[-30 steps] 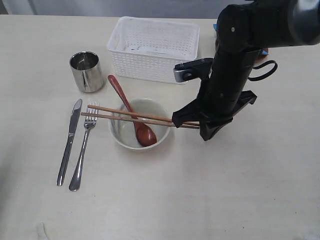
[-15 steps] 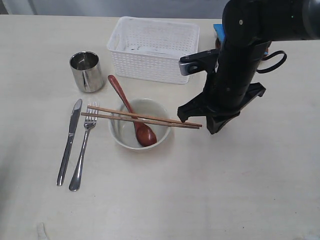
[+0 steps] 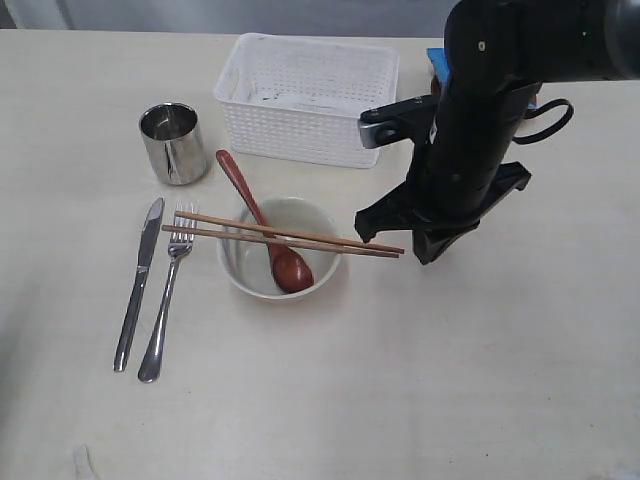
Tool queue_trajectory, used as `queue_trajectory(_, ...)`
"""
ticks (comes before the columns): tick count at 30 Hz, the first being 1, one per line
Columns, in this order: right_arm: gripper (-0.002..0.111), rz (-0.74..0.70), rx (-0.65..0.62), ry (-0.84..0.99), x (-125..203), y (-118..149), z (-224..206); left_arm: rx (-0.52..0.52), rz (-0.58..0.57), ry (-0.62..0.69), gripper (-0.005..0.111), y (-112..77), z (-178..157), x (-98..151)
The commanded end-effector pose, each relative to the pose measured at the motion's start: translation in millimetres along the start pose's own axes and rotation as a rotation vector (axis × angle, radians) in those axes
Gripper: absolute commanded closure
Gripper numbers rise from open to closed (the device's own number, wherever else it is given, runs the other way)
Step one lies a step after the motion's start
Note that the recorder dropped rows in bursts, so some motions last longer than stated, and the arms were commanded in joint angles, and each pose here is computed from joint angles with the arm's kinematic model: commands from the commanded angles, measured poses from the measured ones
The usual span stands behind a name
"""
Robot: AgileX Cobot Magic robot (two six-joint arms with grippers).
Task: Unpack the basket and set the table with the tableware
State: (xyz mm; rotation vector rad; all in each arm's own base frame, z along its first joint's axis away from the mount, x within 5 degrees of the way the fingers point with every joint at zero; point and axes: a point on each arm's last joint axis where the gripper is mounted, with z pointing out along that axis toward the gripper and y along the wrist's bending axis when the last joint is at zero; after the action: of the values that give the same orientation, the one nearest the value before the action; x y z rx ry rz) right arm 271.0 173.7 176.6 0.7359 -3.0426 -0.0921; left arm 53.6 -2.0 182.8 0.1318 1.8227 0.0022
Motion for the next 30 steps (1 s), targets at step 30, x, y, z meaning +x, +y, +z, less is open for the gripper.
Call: queue_trajectory(30,0.109,-0.273,-0.181,-0.326,1,36,-53,0.005,-0.003,0.0,0.107,-0.4,0,1)
